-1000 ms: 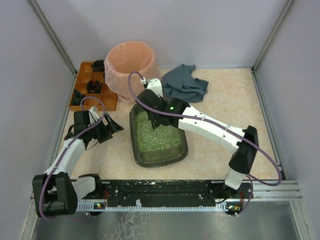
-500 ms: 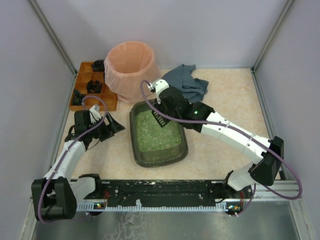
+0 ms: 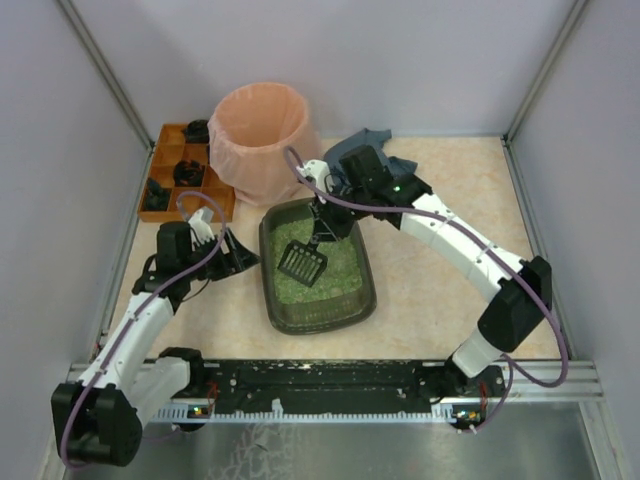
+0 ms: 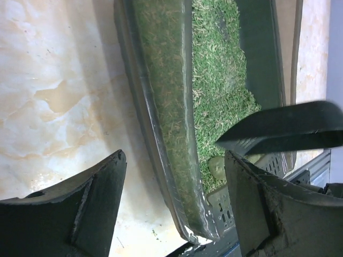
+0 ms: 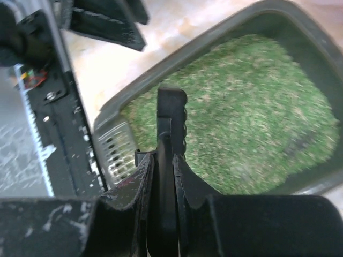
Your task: Clean the litter box
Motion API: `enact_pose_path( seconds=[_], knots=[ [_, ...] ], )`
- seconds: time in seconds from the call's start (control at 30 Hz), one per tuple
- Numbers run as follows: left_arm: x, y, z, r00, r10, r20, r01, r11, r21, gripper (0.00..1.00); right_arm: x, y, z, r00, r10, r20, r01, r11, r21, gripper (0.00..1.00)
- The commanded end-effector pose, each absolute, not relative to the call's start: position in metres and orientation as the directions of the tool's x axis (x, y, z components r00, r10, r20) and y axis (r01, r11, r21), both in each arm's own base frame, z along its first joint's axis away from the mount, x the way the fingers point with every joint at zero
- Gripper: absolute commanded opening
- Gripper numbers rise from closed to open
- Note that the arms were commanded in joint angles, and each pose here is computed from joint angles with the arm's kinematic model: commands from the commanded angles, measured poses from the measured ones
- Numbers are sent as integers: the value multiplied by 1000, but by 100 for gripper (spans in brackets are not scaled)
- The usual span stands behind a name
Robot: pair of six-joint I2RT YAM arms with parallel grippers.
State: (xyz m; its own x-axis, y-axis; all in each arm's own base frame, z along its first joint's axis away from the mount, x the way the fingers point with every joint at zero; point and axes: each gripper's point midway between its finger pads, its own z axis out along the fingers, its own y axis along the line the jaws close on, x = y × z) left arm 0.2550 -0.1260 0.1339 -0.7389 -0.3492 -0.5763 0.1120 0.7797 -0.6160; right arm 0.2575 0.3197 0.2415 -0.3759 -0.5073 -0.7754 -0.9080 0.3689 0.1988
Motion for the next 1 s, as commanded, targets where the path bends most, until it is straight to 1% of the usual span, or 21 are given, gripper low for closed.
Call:
enact_pose_path(
  seconds=[0.0, 0.17, 0.33, 0.5, 0.67, 0.97],
  knots=[
    [246, -133, 129, -759, -330, -562, 121, 776, -619, 78, 229, 336, 258, -268, -539, -799, -961, 94, 259, 0],
    [241, -137, 128, -764, -323, -559, 122, 777, -617, 78, 230, 334, 228, -274, -638, -719, -949, 59, 309, 0],
    [240, -138, 127, -765, -325, -556, 119, 777, -618, 78, 227, 337, 226, -274, -650, -709, -934, 3, 358, 0],
    [238, -140, 125, -770, -320, -552, 123, 774, -621, 78, 230, 339, 219, -308, -674, -671, -886, -53, 460, 0],
    [238, -140, 125, -769, -318, -554, 127, 774, -620, 78, 237, 343, 206, -347, -688, -638, -847, -62, 528, 0],
    [238, -143, 121, -780, -309, -545, 132, 770, -625, 78, 231, 344, 182, -382, -718, -582, -789, -75, 610, 0]
  ],
)
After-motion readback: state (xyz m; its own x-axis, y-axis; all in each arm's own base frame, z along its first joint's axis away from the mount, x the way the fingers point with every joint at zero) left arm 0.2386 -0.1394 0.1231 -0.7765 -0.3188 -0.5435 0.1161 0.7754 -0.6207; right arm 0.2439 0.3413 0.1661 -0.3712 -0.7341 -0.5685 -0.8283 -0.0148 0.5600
